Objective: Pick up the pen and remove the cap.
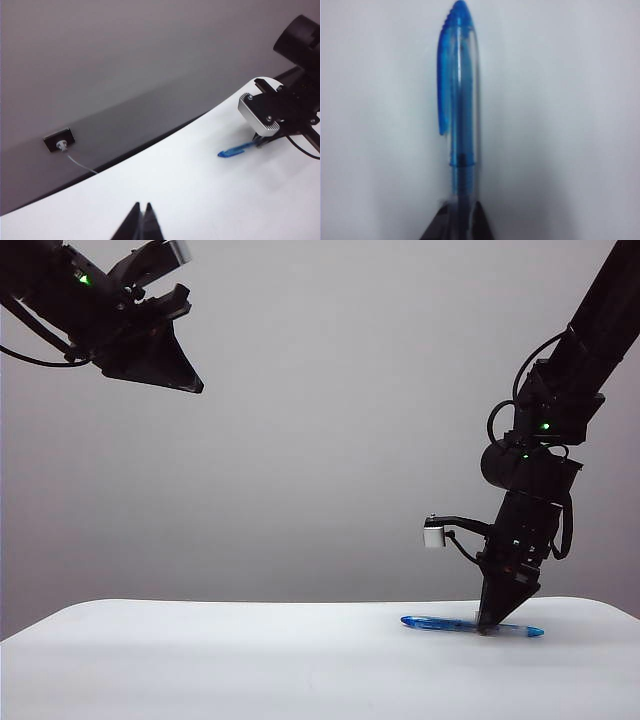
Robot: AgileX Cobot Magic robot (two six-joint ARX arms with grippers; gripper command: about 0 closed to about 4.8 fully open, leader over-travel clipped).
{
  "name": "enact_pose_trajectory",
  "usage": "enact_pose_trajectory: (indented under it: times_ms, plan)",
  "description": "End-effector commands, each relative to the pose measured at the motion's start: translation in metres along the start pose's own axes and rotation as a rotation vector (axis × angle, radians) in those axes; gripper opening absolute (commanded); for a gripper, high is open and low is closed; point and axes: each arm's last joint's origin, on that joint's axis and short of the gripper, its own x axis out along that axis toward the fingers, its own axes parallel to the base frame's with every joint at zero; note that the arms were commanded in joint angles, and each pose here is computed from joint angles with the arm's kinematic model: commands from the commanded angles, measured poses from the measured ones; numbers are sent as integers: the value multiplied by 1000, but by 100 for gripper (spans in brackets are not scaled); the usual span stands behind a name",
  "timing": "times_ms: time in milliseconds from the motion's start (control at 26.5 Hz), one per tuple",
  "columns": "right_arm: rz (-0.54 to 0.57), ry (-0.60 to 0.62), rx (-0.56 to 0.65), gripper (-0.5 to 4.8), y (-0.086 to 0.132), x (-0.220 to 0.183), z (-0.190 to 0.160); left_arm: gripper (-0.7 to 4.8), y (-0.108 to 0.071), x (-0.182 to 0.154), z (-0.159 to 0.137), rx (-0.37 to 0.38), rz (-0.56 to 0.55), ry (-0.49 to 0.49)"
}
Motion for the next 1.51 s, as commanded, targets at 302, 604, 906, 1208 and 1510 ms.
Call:
enact_pose_trajectory:
  times_ms: [302,604,906,1208,1510]
  plan:
    - [4,36,128,-4,5,5,2,24,0,1,-2,-10,-12,17]
    - [-55,-114,128,-4,9,-52,30,136,0,1,-1,-59,-11,16]
    - [67,-485,216,-4,34,-136,60,221,-6,-1,13,-116,-272,-130]
    - [214,-783,120,-5,80,-215,94,469,-10,-6,28,-222,-490,-228]
    - [150,-798,-26,-5,113,-219,147,479,-20,-10,50,-322,-476,-398]
